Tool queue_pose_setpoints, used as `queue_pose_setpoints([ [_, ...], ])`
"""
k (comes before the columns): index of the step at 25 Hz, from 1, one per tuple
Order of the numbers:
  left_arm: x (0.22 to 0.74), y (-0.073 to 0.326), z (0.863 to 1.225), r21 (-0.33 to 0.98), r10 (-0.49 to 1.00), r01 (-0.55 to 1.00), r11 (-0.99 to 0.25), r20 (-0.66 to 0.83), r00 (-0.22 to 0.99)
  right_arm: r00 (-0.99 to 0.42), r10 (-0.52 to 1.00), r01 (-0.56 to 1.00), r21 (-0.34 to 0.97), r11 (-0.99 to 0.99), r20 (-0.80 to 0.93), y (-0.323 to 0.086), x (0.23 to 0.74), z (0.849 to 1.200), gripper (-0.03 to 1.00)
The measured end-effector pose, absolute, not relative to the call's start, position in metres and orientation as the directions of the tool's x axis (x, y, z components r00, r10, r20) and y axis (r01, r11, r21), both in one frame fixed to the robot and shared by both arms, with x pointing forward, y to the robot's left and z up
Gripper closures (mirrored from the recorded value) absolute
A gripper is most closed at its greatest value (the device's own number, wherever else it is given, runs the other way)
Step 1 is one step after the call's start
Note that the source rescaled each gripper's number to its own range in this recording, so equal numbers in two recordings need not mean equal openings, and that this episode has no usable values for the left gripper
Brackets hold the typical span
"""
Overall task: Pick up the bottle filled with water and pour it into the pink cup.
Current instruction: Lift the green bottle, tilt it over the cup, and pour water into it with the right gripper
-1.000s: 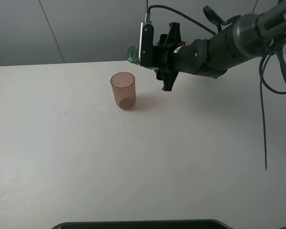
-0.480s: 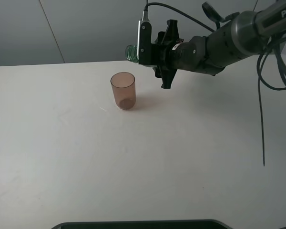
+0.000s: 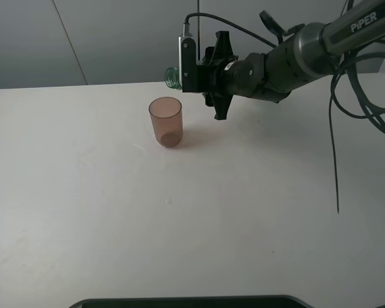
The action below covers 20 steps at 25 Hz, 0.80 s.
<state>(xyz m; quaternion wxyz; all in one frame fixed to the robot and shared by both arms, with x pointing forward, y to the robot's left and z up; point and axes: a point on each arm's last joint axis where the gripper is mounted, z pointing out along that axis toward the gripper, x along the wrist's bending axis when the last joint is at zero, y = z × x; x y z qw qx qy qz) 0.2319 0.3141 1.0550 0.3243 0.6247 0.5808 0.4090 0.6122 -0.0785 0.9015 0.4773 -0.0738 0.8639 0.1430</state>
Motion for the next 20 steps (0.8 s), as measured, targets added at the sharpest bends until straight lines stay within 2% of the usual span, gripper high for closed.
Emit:
queue_pose_setpoints([
  [20,0.2319,0.3154,1.0552,0.883,0.992,0.46,-0.097,0.125,-0.031,-0.432,-0.09,-0.309,0.054,0.949,-0.898,-0.0798,0.6165,0.9045,0.97],
])
